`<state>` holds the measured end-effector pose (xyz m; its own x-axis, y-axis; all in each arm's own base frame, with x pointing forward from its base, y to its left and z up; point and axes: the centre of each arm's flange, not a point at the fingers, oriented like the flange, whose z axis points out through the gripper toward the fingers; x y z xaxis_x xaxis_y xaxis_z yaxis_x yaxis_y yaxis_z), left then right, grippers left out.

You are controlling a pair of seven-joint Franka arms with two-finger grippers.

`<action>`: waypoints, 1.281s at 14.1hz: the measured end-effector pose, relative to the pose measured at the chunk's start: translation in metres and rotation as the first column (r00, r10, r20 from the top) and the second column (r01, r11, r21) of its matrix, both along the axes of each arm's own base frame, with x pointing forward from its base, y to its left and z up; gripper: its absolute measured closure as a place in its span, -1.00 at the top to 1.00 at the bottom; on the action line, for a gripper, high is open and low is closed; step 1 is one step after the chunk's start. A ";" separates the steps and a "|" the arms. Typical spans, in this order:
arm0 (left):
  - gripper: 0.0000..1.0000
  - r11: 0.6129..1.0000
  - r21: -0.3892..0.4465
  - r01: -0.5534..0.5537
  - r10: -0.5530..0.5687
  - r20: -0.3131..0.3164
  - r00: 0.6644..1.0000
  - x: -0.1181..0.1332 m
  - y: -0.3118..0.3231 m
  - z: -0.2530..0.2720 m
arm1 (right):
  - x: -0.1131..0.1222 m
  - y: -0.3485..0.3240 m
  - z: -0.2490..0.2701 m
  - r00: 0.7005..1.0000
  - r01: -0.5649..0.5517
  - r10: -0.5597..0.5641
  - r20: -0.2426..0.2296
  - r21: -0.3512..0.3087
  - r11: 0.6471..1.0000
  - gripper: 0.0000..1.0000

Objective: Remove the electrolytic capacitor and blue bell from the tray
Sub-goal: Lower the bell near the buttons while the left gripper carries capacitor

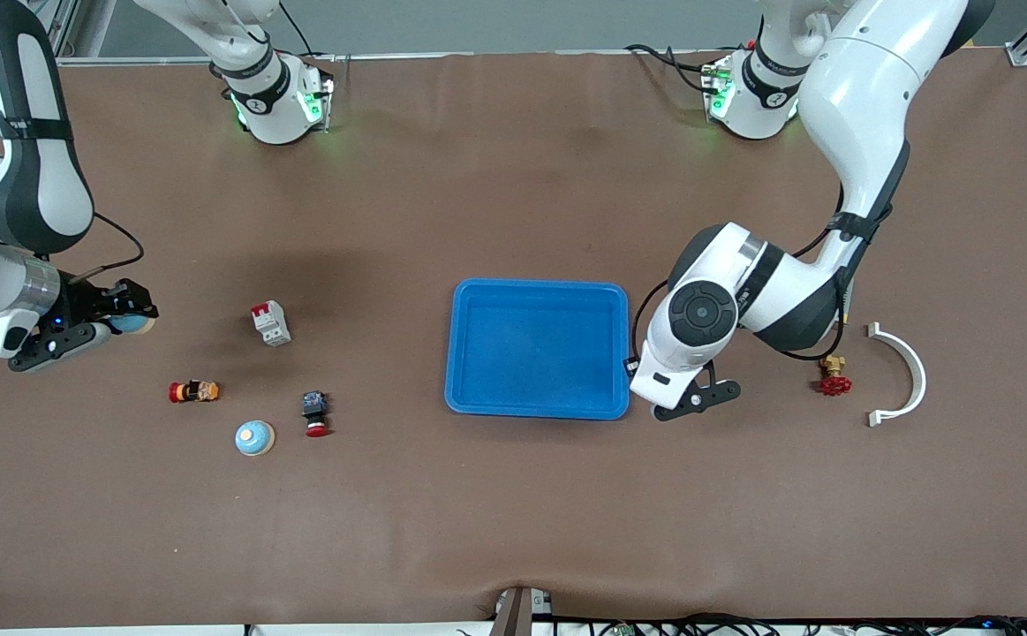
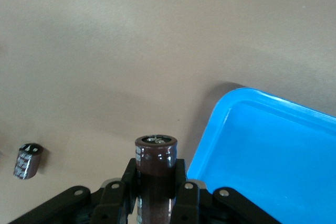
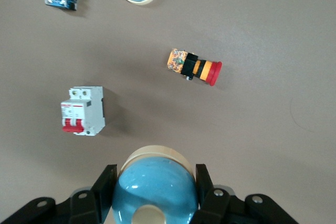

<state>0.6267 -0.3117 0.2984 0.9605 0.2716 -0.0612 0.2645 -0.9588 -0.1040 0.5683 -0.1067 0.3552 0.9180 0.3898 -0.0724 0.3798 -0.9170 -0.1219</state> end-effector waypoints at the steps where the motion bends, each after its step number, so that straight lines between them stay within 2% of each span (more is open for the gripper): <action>1: -0.38 1.000 -0.008 0.007 -0.006 0.008 1.000 -0.001 -0.003 -0.002 | -0.004 -0.002 -0.008 1.000 0.001 -0.001 0.006 -0.002 1.000 0.31; 7: -0.38 0.993 0.020 0.114 -0.115 0.015 0.993 -0.016 -0.001 -0.041 | -0.031 -0.002 -0.061 0.999 0.012 -0.011 0.047 -0.019 1.000 0.31; 13: -0.38 0.959 0.004 0.282 -0.282 -0.040 0.959 -0.001 0.070 -0.062 | -0.052 0.002 -0.093 0.996 0.017 -0.014 0.084 -0.033 0.999 0.31; 15: -0.38 0.950 -0.010 0.311 -0.311 -0.025 0.950 0.001 0.092 -0.064 | -0.059 0.004 -0.102 0.994 0.018 -0.013 0.109 -0.041 0.999 0.31; 18: -0.38 0.935 -0.004 0.354 -0.353 0.043 0.935 -0.006 0.118 -0.075 | -0.065 0.007 -0.113 0.992 0.016 -0.010 0.126 -0.047 0.999 0.31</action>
